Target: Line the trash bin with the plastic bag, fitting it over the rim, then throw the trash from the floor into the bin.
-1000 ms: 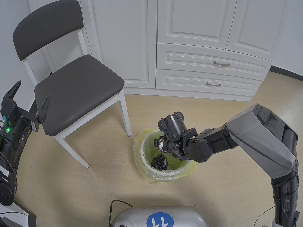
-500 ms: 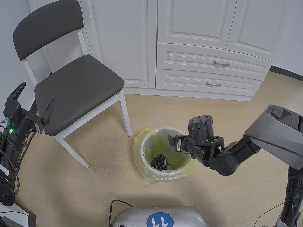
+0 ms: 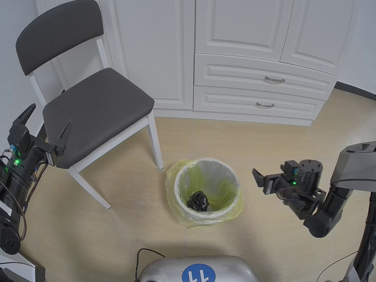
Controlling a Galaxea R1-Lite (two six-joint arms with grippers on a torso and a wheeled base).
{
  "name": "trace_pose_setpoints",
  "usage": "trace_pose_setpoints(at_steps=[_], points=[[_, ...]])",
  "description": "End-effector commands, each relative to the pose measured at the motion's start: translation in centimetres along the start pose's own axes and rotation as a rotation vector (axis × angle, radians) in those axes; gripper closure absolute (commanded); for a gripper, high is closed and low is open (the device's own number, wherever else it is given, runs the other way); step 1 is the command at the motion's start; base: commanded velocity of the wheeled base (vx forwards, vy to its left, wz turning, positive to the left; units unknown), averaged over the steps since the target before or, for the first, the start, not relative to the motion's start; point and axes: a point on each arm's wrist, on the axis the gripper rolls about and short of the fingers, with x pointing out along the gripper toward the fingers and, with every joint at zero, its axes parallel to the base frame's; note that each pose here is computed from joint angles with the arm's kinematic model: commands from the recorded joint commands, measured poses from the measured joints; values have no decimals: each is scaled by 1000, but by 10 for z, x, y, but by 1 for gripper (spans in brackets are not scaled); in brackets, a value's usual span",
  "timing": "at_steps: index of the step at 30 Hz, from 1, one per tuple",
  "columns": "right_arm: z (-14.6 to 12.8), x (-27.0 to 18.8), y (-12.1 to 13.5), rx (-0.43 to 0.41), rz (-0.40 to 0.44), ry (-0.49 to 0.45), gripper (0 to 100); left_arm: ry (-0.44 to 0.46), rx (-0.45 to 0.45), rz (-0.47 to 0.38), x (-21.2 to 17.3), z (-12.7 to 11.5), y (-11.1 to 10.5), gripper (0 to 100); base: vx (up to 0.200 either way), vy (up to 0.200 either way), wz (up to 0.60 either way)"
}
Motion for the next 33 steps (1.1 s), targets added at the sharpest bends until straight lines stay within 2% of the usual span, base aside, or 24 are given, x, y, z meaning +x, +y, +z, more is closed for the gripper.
trace_pose_setpoints(at_steps=[1,4,6,10,11,12,13,18,24,28,33], points=[[16,-31,-44,-11,-100,-39,0,50,-22,-28,11,-13,-8,0,0,0,0],[28,-38,-47,-2,-108,-79,0,95,-78,-50,16,-24,-15,0,0,0,0],[36,-49,-51,1,-121,-102,0,152,-166,-90,20,-38,-27,0,0,0,0],[45,-69,-63,-18,-158,-125,0,194,-446,-132,20,-48,-47,0,0,0,0],[45,-70,-64,-18,-159,-126,0,196,-454,-133,19,-48,-48,0,0,0,0],[48,-74,-68,-23,-170,-136,0,215,-511,-134,16,-49,-49,0,0,0,0],[50,-76,-71,-24,-179,-144,0,232,-531,-131,14,-52,-49,0,0,0,0],[53,-79,-88,-38,-197,-153,0,292,-570,-106,8,-63,-48,0,0,0,0],[50,-76,-91,-26,-204,-139,0,339,-647,-88,3,-70,-49,0,0,0,0],[43,-76,-91,-32,-205,-105,0,373,-643,-80,-5,-74,-47,0,0,0,0],[42,-91,-90,-57,-208,-94,0,365,-638,-80,-13,-70,-44,0,0,0,0]])
